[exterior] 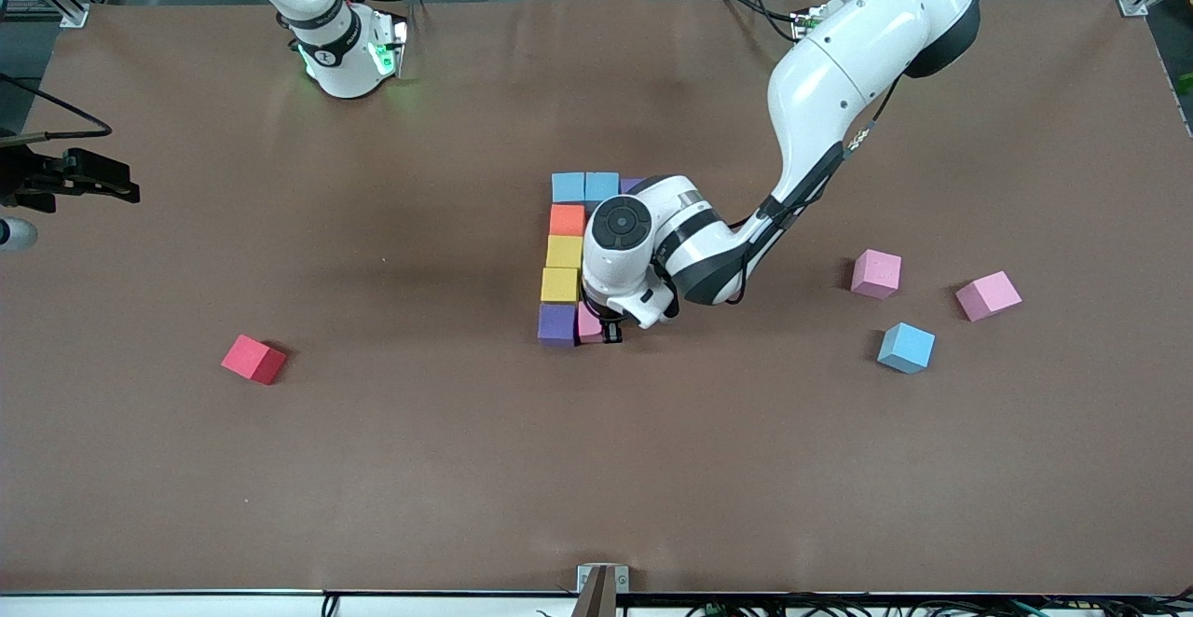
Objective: Arrange 11 blocks into digit 3
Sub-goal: 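Carry the light pink block beside the purple block with the left gripper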
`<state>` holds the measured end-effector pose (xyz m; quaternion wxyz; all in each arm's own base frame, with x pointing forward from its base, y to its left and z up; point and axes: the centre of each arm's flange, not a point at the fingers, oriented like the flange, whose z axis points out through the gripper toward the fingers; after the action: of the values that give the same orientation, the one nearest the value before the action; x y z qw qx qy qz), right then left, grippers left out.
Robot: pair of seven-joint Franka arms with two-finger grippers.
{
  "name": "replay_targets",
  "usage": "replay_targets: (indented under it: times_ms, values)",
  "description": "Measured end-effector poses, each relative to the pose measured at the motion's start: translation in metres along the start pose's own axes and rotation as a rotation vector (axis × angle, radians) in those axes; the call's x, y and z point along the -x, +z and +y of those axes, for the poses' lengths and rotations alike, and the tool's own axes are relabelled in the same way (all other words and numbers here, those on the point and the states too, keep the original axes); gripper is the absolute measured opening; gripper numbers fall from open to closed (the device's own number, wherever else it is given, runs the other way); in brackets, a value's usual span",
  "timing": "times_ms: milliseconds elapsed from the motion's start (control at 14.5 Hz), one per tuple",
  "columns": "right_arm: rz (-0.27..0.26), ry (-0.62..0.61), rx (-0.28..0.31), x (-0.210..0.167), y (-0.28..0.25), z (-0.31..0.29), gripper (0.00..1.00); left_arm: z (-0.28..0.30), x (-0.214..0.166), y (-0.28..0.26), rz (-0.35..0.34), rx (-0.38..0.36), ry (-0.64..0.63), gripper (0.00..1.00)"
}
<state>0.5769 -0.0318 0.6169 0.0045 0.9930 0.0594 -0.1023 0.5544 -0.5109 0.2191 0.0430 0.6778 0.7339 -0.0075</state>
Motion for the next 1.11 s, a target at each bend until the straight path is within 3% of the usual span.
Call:
replay_targets:
  times_ms: [346,691,1106]
  values:
    - [0.014,0.006,0.000,0.001,-0.004,0.003,1.00,0.002,-0.003,0.002,0.006,0.006,0.000,0.49]
    - [0.073,0.025,0.003,0.008,-0.006,0.015,1.00,0.002,-0.003,0.003,0.008,0.004,0.000,0.49]
    - [0.098,0.012,0.001,0.027,-0.011,0.008,1.00,-0.002,0.003,0.003,-0.008,0.011,0.021,0.49]
